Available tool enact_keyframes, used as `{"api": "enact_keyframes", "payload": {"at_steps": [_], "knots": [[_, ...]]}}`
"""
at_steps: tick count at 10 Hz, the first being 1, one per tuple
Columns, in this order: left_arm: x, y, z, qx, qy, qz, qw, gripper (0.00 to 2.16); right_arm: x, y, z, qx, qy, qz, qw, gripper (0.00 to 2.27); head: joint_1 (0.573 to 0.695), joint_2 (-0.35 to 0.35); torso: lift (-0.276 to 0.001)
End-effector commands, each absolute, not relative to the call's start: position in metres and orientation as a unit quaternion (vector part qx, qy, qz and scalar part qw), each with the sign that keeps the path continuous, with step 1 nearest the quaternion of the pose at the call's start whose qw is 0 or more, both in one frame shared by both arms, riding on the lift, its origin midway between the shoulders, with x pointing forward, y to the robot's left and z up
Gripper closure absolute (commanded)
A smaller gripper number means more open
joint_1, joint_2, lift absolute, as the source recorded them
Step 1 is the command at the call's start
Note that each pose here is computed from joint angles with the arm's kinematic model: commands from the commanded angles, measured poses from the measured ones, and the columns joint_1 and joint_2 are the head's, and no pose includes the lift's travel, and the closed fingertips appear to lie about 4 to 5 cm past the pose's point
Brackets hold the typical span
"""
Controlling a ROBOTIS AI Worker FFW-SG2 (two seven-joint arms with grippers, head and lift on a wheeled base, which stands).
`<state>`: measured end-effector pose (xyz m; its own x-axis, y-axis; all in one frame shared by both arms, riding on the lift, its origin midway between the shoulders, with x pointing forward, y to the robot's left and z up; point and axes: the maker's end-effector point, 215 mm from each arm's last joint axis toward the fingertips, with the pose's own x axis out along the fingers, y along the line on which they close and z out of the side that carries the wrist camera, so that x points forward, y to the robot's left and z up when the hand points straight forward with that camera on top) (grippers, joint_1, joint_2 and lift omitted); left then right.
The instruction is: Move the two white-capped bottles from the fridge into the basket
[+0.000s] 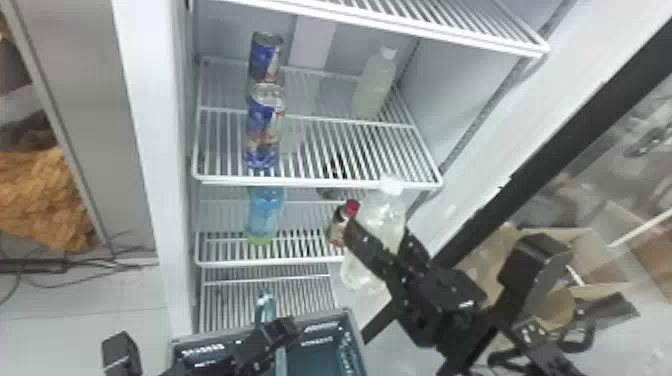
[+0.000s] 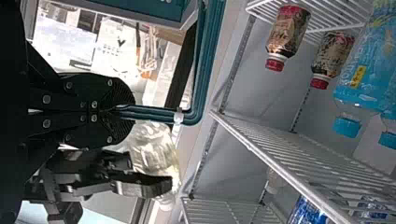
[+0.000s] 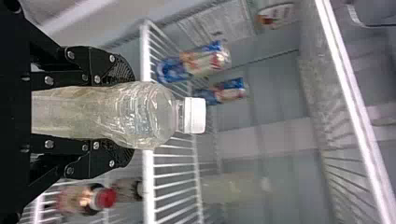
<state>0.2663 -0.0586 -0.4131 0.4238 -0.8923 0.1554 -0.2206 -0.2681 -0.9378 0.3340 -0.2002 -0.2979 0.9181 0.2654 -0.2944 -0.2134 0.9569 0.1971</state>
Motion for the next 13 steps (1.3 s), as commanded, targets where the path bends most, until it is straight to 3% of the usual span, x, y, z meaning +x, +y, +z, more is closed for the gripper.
{"api": "enact_keyframes", "payload": {"at_steps": [1,6,13], "knots": [[0.266,-0.059,-0.413,-0.706,0.394,-0.366,0.461,1.16,0.318,-0.196,-0.315,0.079,0.203,0.13,0.967,1.0,0.695,-0.35,0.0],[0.266,-0.059,-0.414,-0.706,0.394,-0.366,0.461,1.16,0.275,-0.192,-0.386,0.069,0.352,0.142,0.922,1.0,0.695,-0.35,0.0],[0.265,-0.06,-0.415,-0.705,0.395,-0.365,0.461,1.16,0.256,-0.194,-0.442,0.08,0.439,0.158,0.881,1.0,0.695,-0.35,0.0]]}}
